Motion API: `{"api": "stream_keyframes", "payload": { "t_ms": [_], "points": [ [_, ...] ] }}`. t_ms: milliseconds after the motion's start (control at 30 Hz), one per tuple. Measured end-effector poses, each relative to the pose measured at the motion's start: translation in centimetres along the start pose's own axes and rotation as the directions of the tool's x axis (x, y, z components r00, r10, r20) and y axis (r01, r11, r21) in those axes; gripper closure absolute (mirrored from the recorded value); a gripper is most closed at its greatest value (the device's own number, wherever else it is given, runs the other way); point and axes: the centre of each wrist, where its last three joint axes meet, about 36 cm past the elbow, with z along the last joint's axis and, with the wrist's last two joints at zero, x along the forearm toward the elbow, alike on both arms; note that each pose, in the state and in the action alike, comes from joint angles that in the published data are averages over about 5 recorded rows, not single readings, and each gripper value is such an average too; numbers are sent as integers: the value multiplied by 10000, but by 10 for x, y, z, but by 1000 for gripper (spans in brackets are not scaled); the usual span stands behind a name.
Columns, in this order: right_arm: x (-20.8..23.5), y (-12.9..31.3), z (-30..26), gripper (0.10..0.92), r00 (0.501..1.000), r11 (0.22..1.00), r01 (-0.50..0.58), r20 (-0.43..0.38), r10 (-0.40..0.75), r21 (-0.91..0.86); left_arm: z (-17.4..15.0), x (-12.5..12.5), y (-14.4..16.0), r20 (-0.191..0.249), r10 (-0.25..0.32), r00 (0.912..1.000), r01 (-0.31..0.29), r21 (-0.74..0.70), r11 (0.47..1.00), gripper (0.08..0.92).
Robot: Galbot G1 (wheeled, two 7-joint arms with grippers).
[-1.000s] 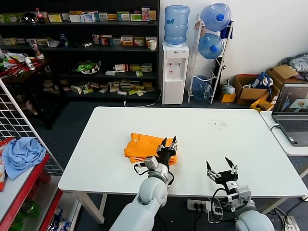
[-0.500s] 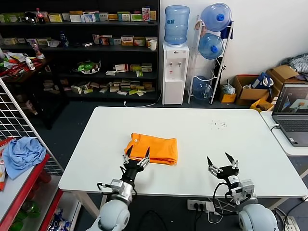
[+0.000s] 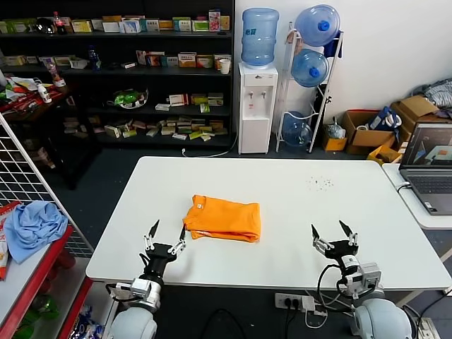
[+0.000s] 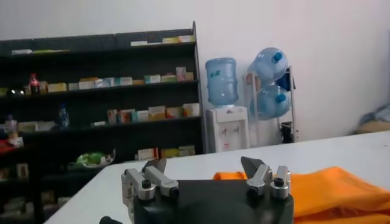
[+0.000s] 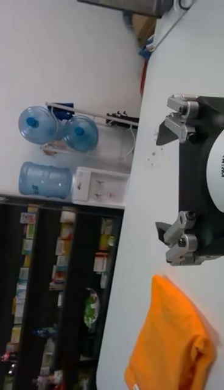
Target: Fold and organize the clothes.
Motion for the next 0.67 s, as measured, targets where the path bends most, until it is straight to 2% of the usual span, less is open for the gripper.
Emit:
{"api": "stream_keyframes", "payload": {
  "t_ms": [167, 433, 667],
  "points": [
    [4, -6, -2, 200, 9995, 9996, -271, 167, 272, -19, -6, 4, 19, 30, -140, 9999, 141, -489, 9987, 177],
    [8, -14, -3, 200, 9981, 9984, -565, 258, 566, -45, -13, 9, 47, -234, -369, 9990, 340, -1140, 9929, 177],
    [9, -14, -2, 200, 9976, 9979, -627, 295, 631, -134, -19, 10, 59, -281, -446, 9986, 402, -1404, 9893, 177]
  ]
}}
